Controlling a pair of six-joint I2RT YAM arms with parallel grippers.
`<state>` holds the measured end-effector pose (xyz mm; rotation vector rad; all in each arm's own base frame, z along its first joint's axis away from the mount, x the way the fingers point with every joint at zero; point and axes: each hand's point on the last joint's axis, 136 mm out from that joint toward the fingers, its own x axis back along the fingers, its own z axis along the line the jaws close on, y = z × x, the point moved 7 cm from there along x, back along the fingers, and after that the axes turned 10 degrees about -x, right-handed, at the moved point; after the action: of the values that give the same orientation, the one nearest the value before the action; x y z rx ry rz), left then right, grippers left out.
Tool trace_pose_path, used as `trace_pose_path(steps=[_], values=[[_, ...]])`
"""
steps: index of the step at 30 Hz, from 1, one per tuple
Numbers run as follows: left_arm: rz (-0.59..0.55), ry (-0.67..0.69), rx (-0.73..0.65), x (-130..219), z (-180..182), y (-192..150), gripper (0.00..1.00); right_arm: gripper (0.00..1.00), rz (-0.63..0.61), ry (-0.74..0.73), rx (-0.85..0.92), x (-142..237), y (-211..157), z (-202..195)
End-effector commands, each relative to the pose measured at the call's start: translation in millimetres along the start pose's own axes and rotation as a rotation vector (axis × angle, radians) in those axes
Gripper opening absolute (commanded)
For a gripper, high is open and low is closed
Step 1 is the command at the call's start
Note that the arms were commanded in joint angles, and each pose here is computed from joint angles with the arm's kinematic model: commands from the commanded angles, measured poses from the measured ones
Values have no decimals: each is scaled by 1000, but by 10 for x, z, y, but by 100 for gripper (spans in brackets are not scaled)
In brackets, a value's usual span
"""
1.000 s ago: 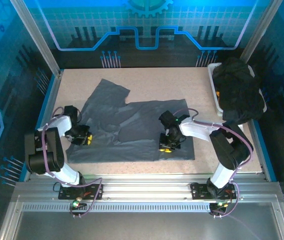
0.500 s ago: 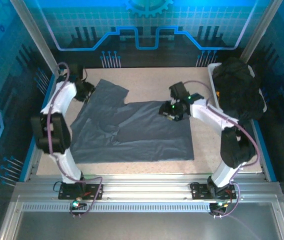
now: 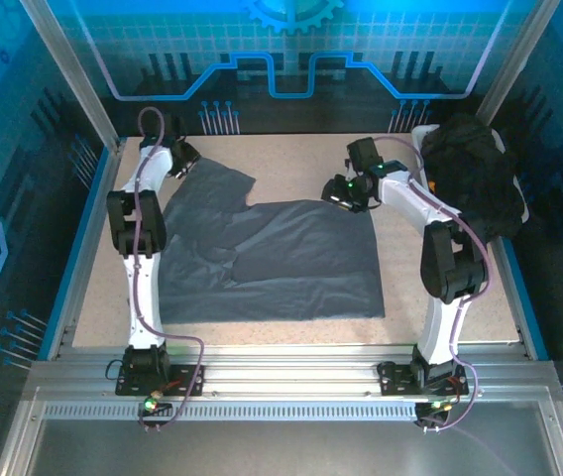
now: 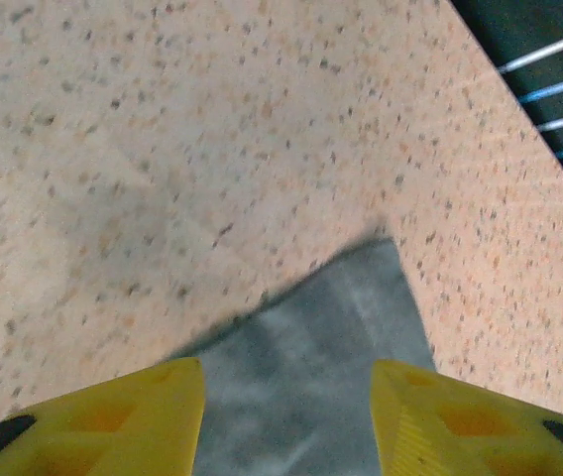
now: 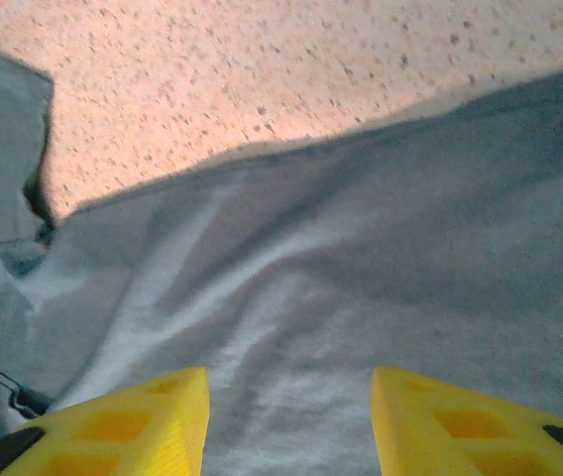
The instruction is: Fold and stack the t-shirts
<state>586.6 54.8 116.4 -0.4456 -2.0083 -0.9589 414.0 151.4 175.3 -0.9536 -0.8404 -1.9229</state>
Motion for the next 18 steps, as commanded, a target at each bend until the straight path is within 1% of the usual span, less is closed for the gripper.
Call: trace_pose_path(steps=[1, 7, 12, 18], values=[[-74, 10, 8, -125, 26, 161, 50, 47, -5, 24, -25, 191, -85, -26], [-8, -4, 18, -376, -39, 30, 53, 48, -11, 16, -45, 272, -185, -133], [100, -22, -30, -444, -222, -300, 54, 47, -10, 29, -47, 294, -186, -153], [262, 20, -93, -422, -265, -705, 54, 47, -15, 55, -36, 337, -131, -131]])
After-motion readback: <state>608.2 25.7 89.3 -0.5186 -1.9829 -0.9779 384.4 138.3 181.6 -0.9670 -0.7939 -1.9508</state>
